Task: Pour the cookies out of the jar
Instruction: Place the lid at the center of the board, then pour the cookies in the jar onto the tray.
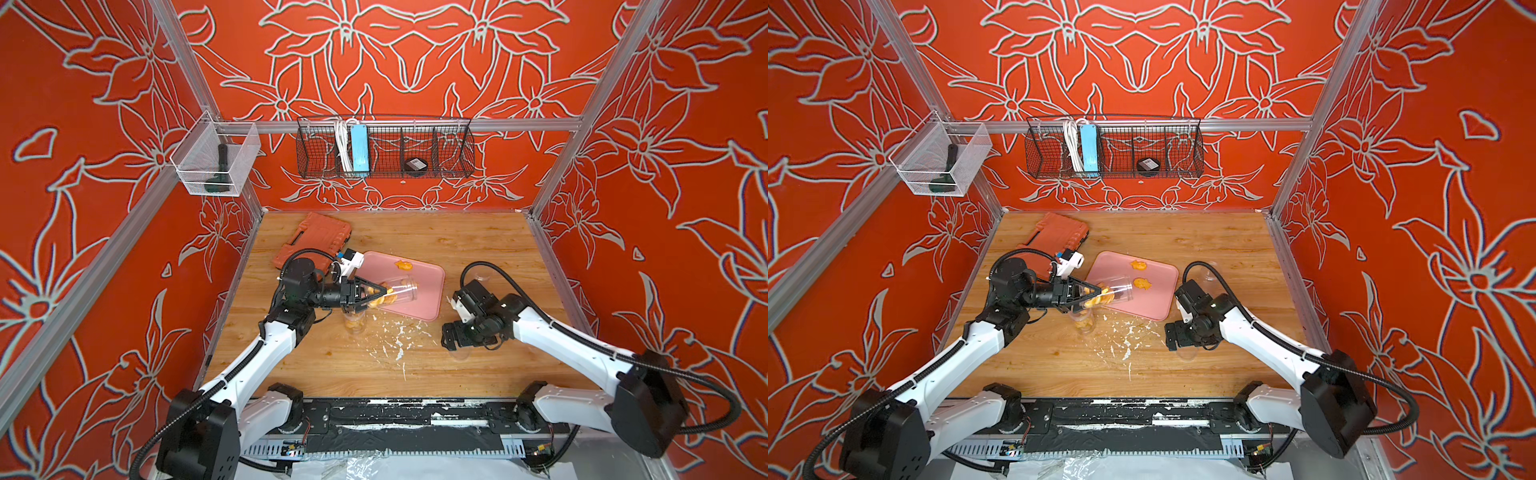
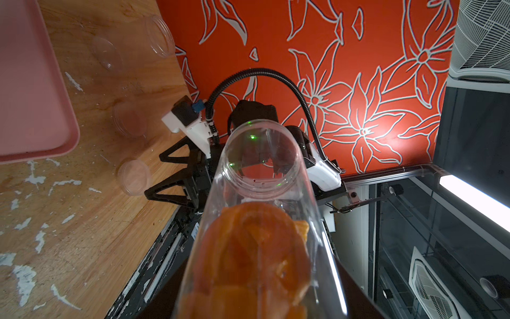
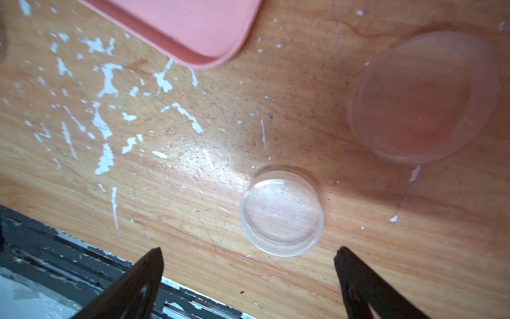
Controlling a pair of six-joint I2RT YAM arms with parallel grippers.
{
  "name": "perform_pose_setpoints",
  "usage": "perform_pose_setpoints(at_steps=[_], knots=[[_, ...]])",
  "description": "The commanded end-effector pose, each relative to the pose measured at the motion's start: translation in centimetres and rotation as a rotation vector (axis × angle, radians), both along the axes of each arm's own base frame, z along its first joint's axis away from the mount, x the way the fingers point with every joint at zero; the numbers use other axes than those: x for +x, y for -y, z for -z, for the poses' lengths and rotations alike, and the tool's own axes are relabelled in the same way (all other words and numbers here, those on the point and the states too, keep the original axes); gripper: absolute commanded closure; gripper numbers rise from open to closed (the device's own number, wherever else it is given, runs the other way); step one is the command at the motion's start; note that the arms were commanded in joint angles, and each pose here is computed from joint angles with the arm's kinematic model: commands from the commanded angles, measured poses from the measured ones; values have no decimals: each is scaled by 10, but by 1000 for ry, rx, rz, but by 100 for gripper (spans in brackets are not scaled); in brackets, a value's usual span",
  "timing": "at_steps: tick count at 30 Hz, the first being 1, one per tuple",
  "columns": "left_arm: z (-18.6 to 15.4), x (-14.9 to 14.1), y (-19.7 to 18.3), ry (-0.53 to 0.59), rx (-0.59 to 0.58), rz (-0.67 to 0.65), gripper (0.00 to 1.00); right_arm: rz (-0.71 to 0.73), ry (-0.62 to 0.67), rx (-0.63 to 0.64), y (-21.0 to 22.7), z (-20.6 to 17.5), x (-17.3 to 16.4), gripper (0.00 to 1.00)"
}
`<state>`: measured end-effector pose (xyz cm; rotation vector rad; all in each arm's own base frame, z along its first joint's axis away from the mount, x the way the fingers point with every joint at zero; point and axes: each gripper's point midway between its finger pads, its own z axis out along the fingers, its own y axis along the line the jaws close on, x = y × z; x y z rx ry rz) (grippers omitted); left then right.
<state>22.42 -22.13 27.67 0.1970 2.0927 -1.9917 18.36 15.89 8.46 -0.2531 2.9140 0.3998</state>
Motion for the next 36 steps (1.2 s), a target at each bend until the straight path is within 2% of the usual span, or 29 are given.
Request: perform_pose_setpoints(at_steps=[1, 10, 14, 25, 36], knots=[[0, 9, -1, 32, 7, -10, 67, -3, 51, 46, 0, -21, -4, 1], [20, 39, 4, 31, 52, -3, 69, -21, 147, 89, 6, -45, -9, 1], [32, 54, 5, 34, 86, 7, 70, -24, 157, 111, 5, -49, -10, 2], [77, 99, -6, -42, 154, -11, 71, -27, 169, 117, 6, -52, -11, 1], [123, 134, -16, -100, 319, -53, 73, -30, 161, 111, 5, -50, -11, 1]])
